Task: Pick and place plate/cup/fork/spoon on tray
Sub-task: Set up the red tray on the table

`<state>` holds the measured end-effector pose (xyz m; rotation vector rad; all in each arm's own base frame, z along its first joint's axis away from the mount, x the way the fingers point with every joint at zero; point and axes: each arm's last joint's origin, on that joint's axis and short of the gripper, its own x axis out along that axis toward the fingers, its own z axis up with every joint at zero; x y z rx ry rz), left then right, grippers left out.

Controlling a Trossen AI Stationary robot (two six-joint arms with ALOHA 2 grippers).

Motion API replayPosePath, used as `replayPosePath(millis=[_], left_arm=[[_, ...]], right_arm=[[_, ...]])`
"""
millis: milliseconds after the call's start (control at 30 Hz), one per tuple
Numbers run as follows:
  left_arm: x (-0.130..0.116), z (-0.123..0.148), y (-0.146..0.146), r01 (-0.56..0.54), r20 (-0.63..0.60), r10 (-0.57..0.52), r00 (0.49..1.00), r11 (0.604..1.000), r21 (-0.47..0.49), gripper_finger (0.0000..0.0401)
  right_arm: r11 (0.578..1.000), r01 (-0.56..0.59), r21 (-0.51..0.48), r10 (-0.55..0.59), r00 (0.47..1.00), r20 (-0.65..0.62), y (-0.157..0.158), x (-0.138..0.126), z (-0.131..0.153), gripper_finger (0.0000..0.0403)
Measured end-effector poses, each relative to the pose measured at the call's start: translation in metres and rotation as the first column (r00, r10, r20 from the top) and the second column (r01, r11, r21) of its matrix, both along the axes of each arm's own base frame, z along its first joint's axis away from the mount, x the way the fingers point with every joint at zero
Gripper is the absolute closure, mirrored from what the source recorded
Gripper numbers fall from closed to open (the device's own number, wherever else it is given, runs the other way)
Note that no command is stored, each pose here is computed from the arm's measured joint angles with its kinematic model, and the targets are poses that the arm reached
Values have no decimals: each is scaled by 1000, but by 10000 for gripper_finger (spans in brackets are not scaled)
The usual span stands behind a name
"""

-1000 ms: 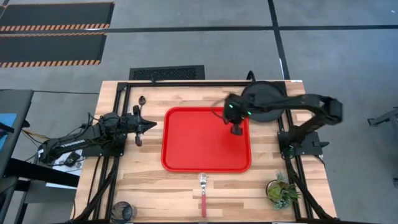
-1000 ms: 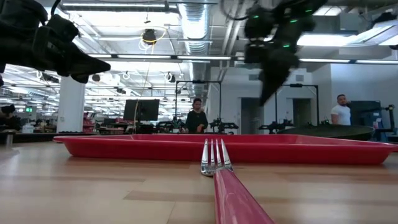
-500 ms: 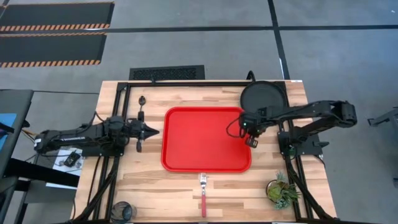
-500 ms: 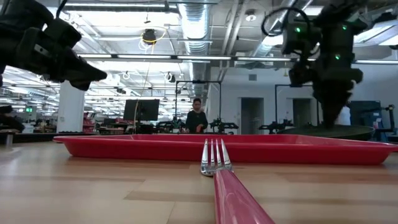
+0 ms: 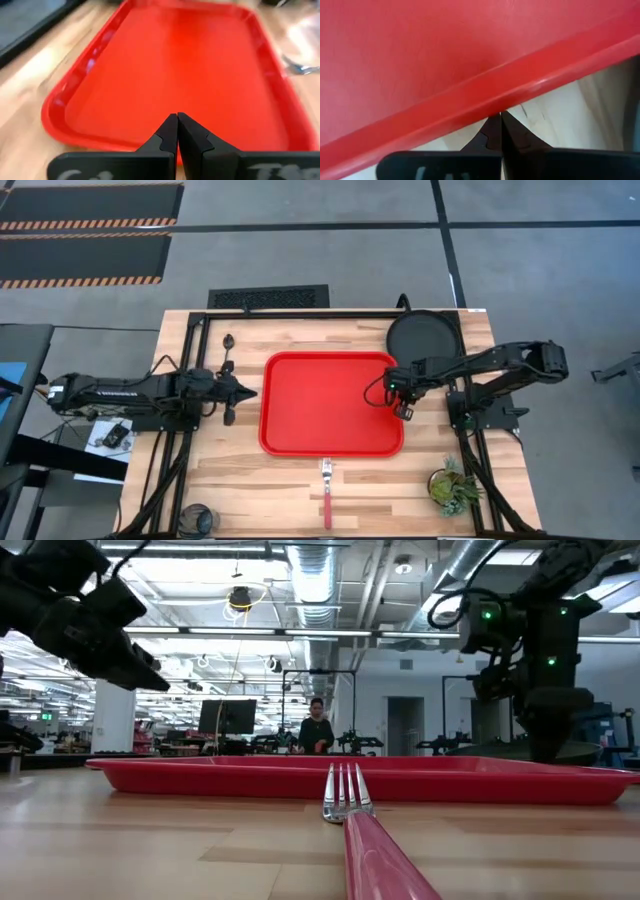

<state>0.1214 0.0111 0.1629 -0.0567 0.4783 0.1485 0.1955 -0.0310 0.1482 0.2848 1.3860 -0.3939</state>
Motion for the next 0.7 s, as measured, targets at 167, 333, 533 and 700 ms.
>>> replayPosePath(millis=[167,333,533,700], left_arm=[[2,-11,0,-108,-115,102,988,993,-43,401],[2,-23,2,-233,-227,216,950,971,-49,401],[5,-33,2,-310,-302,270,914,946,-92,401],[6,-39,2,-351,-353,294,888,930,-106,401]], right_arm=[[1000,-25,-12,25,999,45,-1,8,-3,396],[1000,-26,-15,26,998,62,-2,9,-2,396],[999,-41,-14,42,996,77,1,11,-2,396],[999,-46,-20,48,993,112,2,14,-1,396]])
